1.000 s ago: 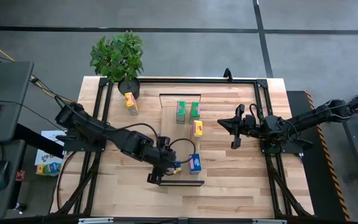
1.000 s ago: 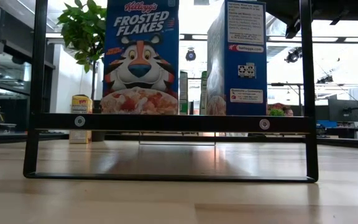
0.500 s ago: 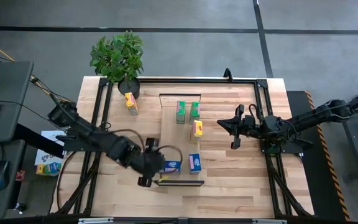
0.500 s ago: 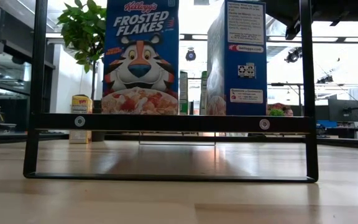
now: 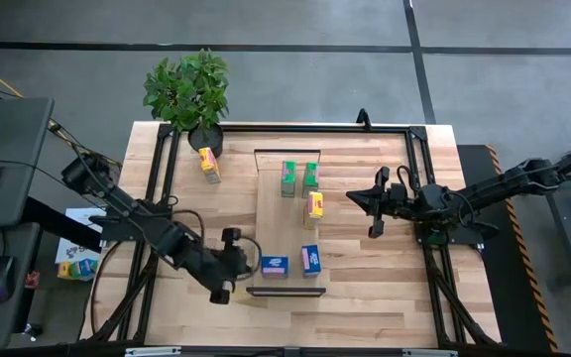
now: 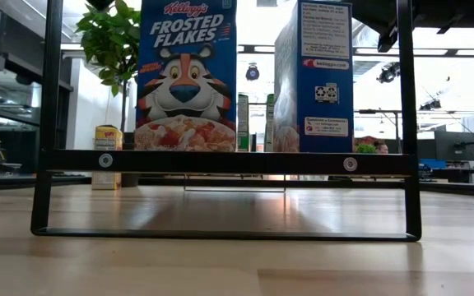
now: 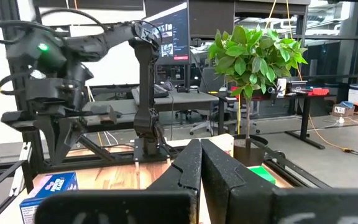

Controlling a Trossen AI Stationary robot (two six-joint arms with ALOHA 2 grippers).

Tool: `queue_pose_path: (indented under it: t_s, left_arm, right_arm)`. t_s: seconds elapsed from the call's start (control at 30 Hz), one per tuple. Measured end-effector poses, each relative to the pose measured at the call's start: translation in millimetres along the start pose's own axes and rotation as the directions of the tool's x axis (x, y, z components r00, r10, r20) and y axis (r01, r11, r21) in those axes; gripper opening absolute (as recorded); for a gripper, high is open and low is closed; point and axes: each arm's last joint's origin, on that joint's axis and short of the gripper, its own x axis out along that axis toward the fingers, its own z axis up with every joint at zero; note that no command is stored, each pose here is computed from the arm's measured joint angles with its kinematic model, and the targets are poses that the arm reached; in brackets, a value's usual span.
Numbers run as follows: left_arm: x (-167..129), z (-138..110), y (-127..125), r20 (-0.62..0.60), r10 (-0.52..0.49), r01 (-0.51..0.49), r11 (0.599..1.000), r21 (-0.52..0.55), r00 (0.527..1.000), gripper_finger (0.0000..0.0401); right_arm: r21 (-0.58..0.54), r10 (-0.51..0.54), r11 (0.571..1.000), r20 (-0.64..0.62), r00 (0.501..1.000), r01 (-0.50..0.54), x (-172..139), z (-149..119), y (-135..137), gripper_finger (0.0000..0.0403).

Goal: Stack cereal on shelf
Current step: Put the blue cereal box aligned with the other blue cereal box on the shelf

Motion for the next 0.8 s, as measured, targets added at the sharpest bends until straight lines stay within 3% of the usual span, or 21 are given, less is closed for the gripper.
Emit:
queue_pose_path:
  t_s: [0.1,0.3,0.47,0.8]
  left_arm:
    - [3.6,-9.0,7.6,0.063,-0.083,0.086,0.995,-0.048,0.995,0.0000]
    - [17.3,-22.8,20.4,0.139,-0.149,0.163,0.982,-0.093,0.979,0.0000]
    - [28.7,-24.4,21.2,0.188,-0.230,0.252,0.962,-0.104,0.955,0.0000]
    - [29.3,-19.7,17.2,0.232,-0.301,0.330,0.939,-0.099,0.925,0.0000]
  right_arm:
    - [0.000,0.000,1.000,-0.001,1.000,0.000,0.0,-0.1,0.0,0.0000]
    - [-0.001,0.000,1.000,-0.001,1.000,0.000,0.0,-0.1,0.0,0.0000]
    - [0.000,0.000,1.000,0.000,1.000,0.000,0.0,0.0,0.0,0.0000]
    - [-0.002,0.000,1.000,-0.003,1.000,0.000,0.0,-0.3,0.0,0.0000]
